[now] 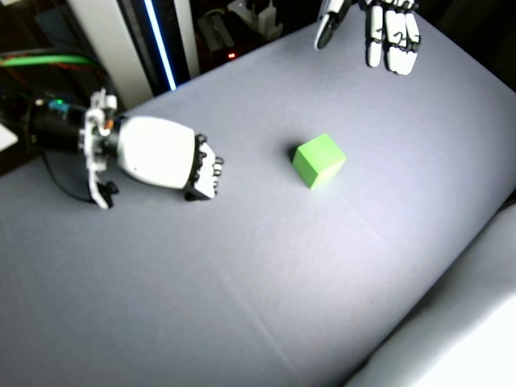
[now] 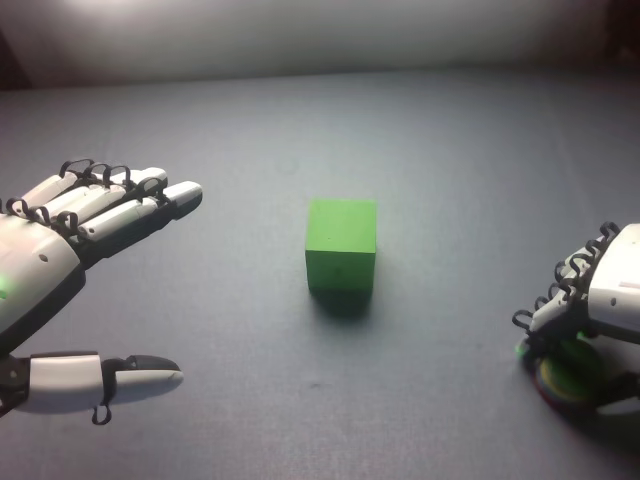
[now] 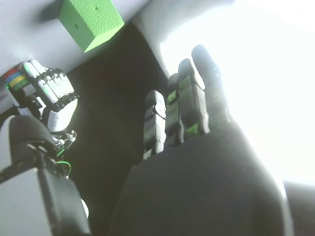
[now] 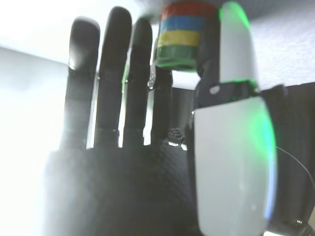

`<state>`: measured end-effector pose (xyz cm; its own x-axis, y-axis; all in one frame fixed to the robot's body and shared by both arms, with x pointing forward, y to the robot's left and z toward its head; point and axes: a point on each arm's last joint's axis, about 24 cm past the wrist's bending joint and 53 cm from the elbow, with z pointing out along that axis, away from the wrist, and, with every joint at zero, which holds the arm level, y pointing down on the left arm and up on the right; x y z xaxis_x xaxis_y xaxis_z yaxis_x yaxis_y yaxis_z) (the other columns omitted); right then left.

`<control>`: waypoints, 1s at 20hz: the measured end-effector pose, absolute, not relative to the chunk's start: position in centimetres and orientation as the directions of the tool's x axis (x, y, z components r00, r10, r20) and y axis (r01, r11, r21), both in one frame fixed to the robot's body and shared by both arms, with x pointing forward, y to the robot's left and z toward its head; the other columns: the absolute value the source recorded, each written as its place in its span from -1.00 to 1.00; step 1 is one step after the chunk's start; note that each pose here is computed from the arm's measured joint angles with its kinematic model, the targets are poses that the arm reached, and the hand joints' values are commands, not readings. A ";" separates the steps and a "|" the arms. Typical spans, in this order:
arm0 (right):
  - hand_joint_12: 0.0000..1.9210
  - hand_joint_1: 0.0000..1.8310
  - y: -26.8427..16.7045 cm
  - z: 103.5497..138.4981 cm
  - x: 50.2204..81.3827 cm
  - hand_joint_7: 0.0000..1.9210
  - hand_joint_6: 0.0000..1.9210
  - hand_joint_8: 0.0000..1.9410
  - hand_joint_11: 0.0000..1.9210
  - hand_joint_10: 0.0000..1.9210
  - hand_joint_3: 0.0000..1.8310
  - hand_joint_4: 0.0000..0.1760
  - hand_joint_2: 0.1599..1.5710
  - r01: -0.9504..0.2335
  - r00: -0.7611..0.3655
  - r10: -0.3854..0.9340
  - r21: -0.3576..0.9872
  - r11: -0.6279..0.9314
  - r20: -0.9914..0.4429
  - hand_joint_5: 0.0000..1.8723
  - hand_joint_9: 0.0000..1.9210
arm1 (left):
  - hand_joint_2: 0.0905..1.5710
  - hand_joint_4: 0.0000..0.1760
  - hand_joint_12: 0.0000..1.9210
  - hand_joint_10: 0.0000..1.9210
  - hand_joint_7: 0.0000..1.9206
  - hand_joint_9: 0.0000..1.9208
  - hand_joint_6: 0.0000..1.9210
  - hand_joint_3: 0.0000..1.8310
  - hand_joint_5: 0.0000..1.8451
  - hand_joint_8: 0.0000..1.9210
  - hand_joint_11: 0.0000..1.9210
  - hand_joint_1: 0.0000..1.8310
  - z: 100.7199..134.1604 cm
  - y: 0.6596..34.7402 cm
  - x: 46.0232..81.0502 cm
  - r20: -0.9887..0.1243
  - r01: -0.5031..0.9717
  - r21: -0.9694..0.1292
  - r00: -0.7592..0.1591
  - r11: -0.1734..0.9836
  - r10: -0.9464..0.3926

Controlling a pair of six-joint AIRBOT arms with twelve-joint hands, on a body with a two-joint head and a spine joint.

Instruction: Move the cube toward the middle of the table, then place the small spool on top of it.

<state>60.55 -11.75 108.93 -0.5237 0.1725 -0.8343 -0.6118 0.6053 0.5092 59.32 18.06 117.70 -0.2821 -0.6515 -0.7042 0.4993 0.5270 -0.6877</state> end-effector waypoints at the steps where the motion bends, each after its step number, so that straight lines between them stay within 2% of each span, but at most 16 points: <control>1: 0.79 0.40 -11.7 109.0 60.5 0.21 -0.57 -0.09 -0.06 0.35 -1.00 -1.00 0.24 -0.613 -0.523 0.173 0.509 0.604 -0.835 0.29 0.06 | 0.12 0.51 -0.38 -1.00 -0.87 -0.83 -1.00 -1.00 -0.83 -1.00 -1.00 -0.29 117.7 18.1 59.3 -0.704 0.499 -0.688 -0.283 0.527 -0.651; 2: 0.85 0.39 -11.7 108.9 60.5 0.20 -0.58 -0.08 -0.04 0.44 -1.00 -1.00 0.25 -0.613 -0.523 0.172 0.509 0.605 -0.835 0.30 0.05 | 0.12 0.42 -0.32 -1.00 -0.87 -0.81 -1.00 -1.00 -0.82 -1.00 -1.00 -0.28 117.7 18.1 59.4 -0.703 0.497 -0.689 -0.281 0.528 -0.653; 4: 0.81 0.40 -11.7 108.9 60.5 0.18 -0.56 -0.02 -0.05 0.43 -1.00 -1.00 0.26 -0.610 -0.526 0.175 0.512 0.605 -0.833 0.28 0.04 | 0.13 0.67 -0.42 -0.99 -0.88 -0.84 -1.00 -1.00 -0.84 -1.00 -1.00 -0.31 117.7 18.1 59.4 -0.703 0.497 -0.689 -0.281 0.528 -0.653; 5: 0.89 0.32 -11.8 109.0 60.6 0.11 -0.35 -0.08 -0.06 0.52 -1.00 -1.00 0.26 -0.609 -0.526 0.177 0.513 0.605 -0.832 0.24 0.02 | 0.13 0.62 -0.43 -0.99 -0.88 -0.84 -1.00 -1.00 -0.84 -1.00 -1.00 -0.29 117.6 18.1 59.4 -0.699 0.494 -0.693 -0.281 0.525 -0.658; 6: 0.98 0.30 -11.8 109.0 60.6 0.04 -0.27 0.08 -0.05 0.67 -1.00 -1.00 0.26 -0.607 -0.525 0.182 0.516 0.604 -0.831 0.21 0.00 | 0.13 0.62 -0.47 -1.00 -0.87 -0.85 -1.00 -1.00 -0.84 -1.00 -1.00 -0.29 117.5 18.1 59.4 -0.698 0.491 -0.695 -0.285 0.526 -0.657; 7: 1.00 0.30 -11.8 109.2 60.7 -0.01 -0.29 0.26 -0.01 0.81 -1.00 -1.00 0.25 -0.607 -0.523 0.186 0.517 0.603 -0.832 0.23 -0.03 | 0.13 0.65 -0.53 -1.00 -0.88 -0.86 -1.00 -1.00 -0.84 -1.00 -1.00 -0.28 117.4 18.1 59.4 -0.698 0.490 -0.695 -0.285 0.526 -0.656; 8: 0.99 0.30 -11.7 109.6 60.9 0.04 -0.37 0.18 0.03 0.72 -1.00 -1.00 0.23 -0.609 -0.518 0.196 0.520 0.599 -0.833 0.28 0.04 | 0.13 0.69 -0.62 -0.99 -0.88 -0.89 -1.00 -1.00 -0.84 -1.00 -1.00 -0.27 117.4 18.1 59.4 -0.698 0.490 -0.695 -0.285 0.526 -0.657; 10: 1.00 0.31 -11.7 110.8 61.5 0.08 -0.46 0.22 0.16 0.84 -1.00 -1.00 0.20 -0.612 -0.498 0.235 0.531 0.586 -0.835 0.33 0.13 | 0.13 0.81 -0.64 -0.99 -0.88 -0.89 -1.00 -1.00 -0.84 -1.00 -1.00 -0.27 117.4 18.1 59.4 -0.698 0.490 -0.695 -0.284 0.526 -0.657; 12: 0.88 0.40 -12.2 111.4 62.1 0.10 -0.78 0.17 0.01 0.50 -1.00 -1.00 0.27 -0.604 -0.486 0.265 0.540 0.587 -0.833 0.37 0.07 | 0.13 0.72 -0.56 -1.00 -0.88 -0.87 -1.00 -1.00 -0.85 -1.00 -1.00 -0.26 117.4 18.0 59.3 -0.696 0.490 -0.696 -0.285 0.524 -0.658; 14: 0.72 0.41 -12.6 111.3 62.8 0.16 -0.80 0.03 -0.27 0.20 -1.00 -1.00 0.25 -0.585 -0.484 0.287 0.550 0.596 -0.826 0.39 0.00 | 0.13 0.68 -0.59 -1.00 -0.88 -0.88 -1.00 -1.00 -0.84 -1.00 -1.00 -0.27 117.3 18.1 59.4 -0.693 0.484 -0.700 -0.286 0.525 -0.661; 15: 0.86 0.41 -12.6 111.4 63.0 0.16 -0.76 0.02 -0.31 0.37 -1.00 -1.00 0.25 -0.584 -0.483 0.292 0.552 0.596 -0.826 0.37 -0.05 | 0.12 0.82 -0.63 -1.00 -0.88 -0.89 -1.00 -1.00 -0.85 -1.00 -1.00 -0.28 117.3 18.1 59.4 -0.693 0.484 -0.700 -0.286 0.524 -0.662; 16: 0.97 0.33 -12.6 112.0 63.4 -0.07 -0.57 0.53 -0.10 0.87 -1.00 -1.00 0.21 -0.587 -0.472 0.301 0.550 0.594 -0.829 0.35 -0.09 | 0.13 0.73 -0.57 -1.00 -0.88 -0.87 -1.00 -1.00 -0.83 -1.00 -1.00 -0.27 117.3 18.0 59.4 -0.694 0.486 -0.700 -0.286 0.524 -0.661; 17: 0.99 0.32 -12.4 112.6 63.8 -0.14 -0.49 0.70 -0.04 0.97 -1.00 -1.00 0.21 -0.593 -0.460 0.313 0.550 0.588 -0.831 0.34 -0.09 | 0.13 0.61 -0.56 -1.00 -0.88 -0.87 -1.00 -1.00 -0.83 -1.00 -1.00 -0.26 117.2 18.1 59.3 -0.694 0.485 -0.699 -0.287 0.525 -0.660; 18: 0.87 0.38 -12.1 113.6 64.3 0.03 -0.64 0.28 -0.23 0.55 -0.99 -1.00 0.26 -0.602 -0.442 0.338 0.554 0.575 -0.831 0.33 -0.12 | 0.13 0.50 -0.59 -1.00 -0.87 -0.87 -1.00 -1.00 -0.82 -1.00 -1.00 -0.25 117.1 18.1 59.3 -0.695 0.483 -0.700 -0.289 0.526 -0.659; 19: 0.67 0.38 -11.7 114.6 64.8 0.18 -0.47 -0.10 -0.27 0.15 -1.00 -1.00 0.25 -0.614 -0.425 0.357 0.554 0.562 -0.832 0.27 -0.04 | 0.13 0.45 -0.61 -1.00 -0.87 -0.88 -1.00 -1.00 -0.81 -1.00 -1.00 -0.25 117.1 18.1 59.3 -0.695 0.483 -0.700 -0.289 0.526 -0.659; 20: 0.35 0.36 -11.3 115.2 65.1 0.21 -0.17 -0.31 -0.33 -0.30 -1.00 -0.79 0.27 -0.624 -0.414 0.371 0.556 0.550 -0.831 0.17 0.00 | 0.13 0.51 -0.64 -1.00 -0.88 -0.89 -1.00 -1.00 -0.82 -1.00 -1.00 -0.26 117.0 18.2 59.3 -0.693 0.479 -0.702 -0.291 0.526 -0.659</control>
<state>65.10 -11.25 115.23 -0.4140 0.3710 -0.8312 -0.6236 0.5497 0.5559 59.29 18.18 116.97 -0.2914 -0.6592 -0.6932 0.4794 0.5264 -0.7022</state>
